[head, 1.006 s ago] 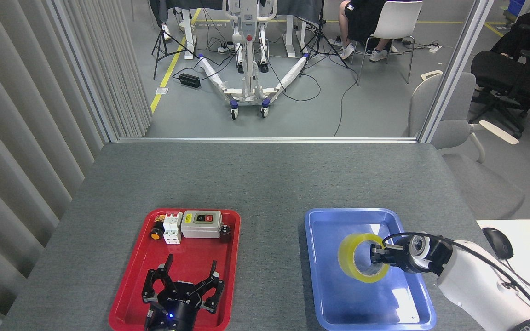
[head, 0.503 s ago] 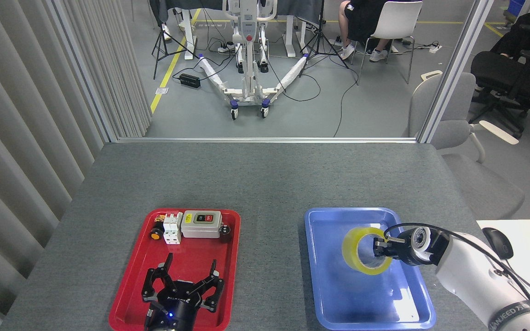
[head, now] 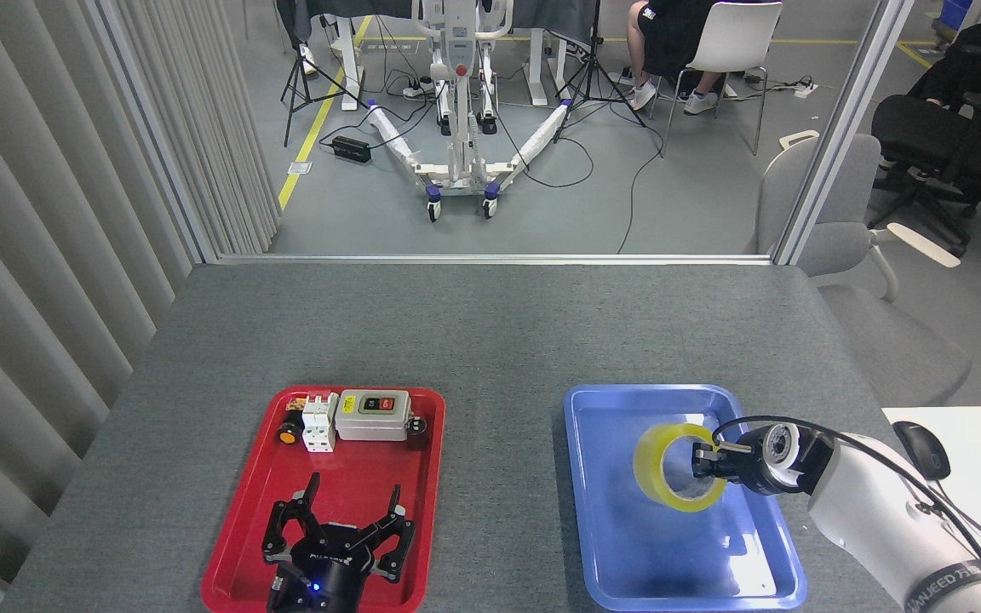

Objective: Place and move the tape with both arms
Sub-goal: 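Lower the tape into the blue tray and open the right gripper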

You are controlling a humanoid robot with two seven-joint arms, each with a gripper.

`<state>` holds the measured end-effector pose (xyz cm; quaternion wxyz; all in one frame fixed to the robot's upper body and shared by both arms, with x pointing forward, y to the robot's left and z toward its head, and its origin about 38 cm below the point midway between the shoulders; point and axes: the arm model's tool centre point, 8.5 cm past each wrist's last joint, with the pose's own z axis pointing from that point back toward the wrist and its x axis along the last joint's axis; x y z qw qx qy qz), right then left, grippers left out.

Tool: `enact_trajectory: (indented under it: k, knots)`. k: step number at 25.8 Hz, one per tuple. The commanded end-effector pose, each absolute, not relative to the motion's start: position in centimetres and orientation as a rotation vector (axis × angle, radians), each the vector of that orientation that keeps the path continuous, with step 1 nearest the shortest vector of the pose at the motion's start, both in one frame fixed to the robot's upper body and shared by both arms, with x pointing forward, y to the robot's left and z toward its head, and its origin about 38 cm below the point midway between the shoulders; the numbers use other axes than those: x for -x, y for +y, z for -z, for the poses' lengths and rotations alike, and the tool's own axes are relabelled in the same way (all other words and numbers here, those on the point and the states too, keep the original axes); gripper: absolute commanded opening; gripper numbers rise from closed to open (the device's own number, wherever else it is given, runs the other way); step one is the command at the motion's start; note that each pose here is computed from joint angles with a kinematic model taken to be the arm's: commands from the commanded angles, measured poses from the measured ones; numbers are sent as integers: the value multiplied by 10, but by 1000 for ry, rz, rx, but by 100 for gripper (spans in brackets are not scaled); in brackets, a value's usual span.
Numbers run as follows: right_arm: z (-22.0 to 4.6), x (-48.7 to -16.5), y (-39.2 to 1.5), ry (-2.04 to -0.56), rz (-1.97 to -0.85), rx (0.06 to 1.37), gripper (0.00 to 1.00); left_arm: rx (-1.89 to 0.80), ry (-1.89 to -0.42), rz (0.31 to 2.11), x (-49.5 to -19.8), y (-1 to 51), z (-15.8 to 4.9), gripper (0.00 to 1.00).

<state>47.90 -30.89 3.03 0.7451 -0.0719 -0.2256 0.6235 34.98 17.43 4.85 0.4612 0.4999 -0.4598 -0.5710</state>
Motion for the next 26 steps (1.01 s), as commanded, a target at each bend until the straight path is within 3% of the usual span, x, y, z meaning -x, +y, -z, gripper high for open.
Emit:
enact_trajectory:
  k: [1,8,13,16,19,26]
  knots:
    - [-31,-479,-308,-499,-1367,158,39,-1230,-1130,1406,-350,175,-48,100]
    - [-34,-482,-306,-523,-1369,175,46,-1232,-1133,1403,-349,174,-49,100]
    - [-36,-484,-303,-538,-1373,180,50,-1259,-1159,1379,-349,175,-62,100]
    - [-44,-489,-293,-631,-1411,227,67,-1280,-1195,1353,-350,174,-76,100]
    - [-46,-488,-294,-683,-1430,310,85,-1240,-1237,1304,-350,173,-81,100]
    - [-63,-477,-327,-899,-1376,772,98,-1132,-1305,1206,-350,174,-83,100]
